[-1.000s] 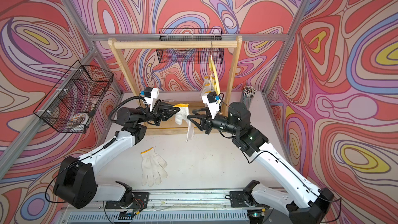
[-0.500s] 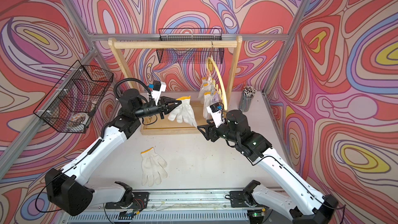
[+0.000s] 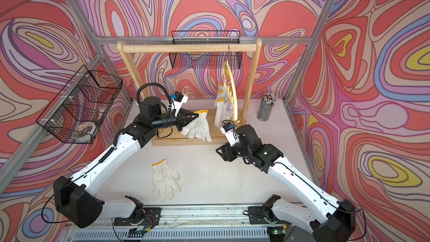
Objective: Clip the gloves onto a hanger to dry
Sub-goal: Open the clamp at the hanger.
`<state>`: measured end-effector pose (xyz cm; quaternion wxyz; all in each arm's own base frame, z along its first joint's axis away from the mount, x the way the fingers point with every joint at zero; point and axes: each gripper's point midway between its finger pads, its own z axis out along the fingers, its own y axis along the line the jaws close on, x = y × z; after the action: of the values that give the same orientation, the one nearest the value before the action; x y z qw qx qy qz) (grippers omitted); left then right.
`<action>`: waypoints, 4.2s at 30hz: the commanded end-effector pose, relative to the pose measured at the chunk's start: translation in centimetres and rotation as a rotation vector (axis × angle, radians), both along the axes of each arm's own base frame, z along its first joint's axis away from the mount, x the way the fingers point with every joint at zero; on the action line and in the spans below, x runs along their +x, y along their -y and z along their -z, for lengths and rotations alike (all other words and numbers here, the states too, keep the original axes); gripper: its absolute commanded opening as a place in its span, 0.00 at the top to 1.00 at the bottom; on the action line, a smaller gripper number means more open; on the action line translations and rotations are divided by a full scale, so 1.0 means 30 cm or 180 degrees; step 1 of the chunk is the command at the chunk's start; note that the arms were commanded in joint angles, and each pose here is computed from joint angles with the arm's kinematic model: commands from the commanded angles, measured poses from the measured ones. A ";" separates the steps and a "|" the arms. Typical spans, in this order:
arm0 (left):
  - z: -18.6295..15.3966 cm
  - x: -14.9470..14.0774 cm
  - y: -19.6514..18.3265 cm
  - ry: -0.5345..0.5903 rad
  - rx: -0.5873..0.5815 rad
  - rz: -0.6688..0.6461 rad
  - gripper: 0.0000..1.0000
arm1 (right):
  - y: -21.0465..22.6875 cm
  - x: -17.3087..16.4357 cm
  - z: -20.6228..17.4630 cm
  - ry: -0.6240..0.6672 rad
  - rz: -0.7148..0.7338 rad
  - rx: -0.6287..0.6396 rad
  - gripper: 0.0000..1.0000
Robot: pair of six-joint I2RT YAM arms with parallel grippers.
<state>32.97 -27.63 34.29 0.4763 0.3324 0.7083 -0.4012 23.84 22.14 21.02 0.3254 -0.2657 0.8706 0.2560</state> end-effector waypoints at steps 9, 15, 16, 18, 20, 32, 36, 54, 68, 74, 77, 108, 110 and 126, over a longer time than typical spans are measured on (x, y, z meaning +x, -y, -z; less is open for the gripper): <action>-0.013 0.042 0.026 0.0105 0.0113 -0.0094 1.00 | -0.003 -0.077 0.183 -0.0674 -0.0103 -0.0253 0.37; -0.013 0.074 0.016 0.0100 0.0143 -0.0254 1.00 | 0.028 -0.042 0.219 -0.0666 0.0269 -0.0270 0.37; -0.011 0.078 0.013 0.0099 0.0149 -0.0279 1.00 | 0.023 -0.032 0.201 -0.0638 0.0357 -0.0156 0.38; -0.011 0.085 0.012 0.0094 0.0151 -0.0313 1.00 | -0.005 -0.024 0.164 -0.0593 0.0413 0.0167 0.38; -0.012 0.092 0.014 0.0087 0.0141 -0.0326 1.00 | -0.020 -0.019 0.148 -0.0556 0.0510 0.0475 0.40; -0.021 0.074 0.045 0.0062 0.0082 -0.0099 1.00 | 0.257 0.065 0.211 -0.0389 0.1797 0.0228 0.50; -0.015 0.066 0.055 0.0065 0.0123 -0.0035 1.00 | 0.333 0.113 0.183 -0.0316 0.2047 0.0303 0.51; 0.051 0.011 0.172 0.0065 0.0441 0.0323 1.00 | 0.250 0.329 -0.290 0.1102 0.0452 0.0533 0.28; 0.038 0.013 0.195 0.0113 0.0368 0.0399 1.00 | 0.189 0.390 -0.448 0.1611 -0.0433 0.0335 0.17; 0.029 -0.002 0.205 0.0153 0.0333 0.0492 1.00 | 0.196 0.391 -0.501 0.1642 -0.0744 0.0513 0.23; 0.031 -0.002 0.212 0.0144 0.0311 0.0531 1.00 | 0.199 0.382 -0.533 0.1646 -0.0901 0.0699 0.26; 0.011 0.005 0.254 0.0146 0.0270 0.0642 1.00 | 0.139 0.350 -0.593 0.1599 -0.1626 0.1086 0.33; 0.012 0.003 0.257 0.0143 0.0273 0.0654 1.00 | 0.138 0.348 -0.594 0.1595 -0.1632 0.1094 0.34; 0.019 -0.002 0.256 0.0159 0.0322 0.0655 1.00 | 0.126 0.346 -0.590 0.1542 -0.1660 0.1161 0.34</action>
<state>33.22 -35.10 32.82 0.4259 0.4230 0.6905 -0.4036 34.17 18.06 38.71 0.4912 -0.4668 0.6160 0.4018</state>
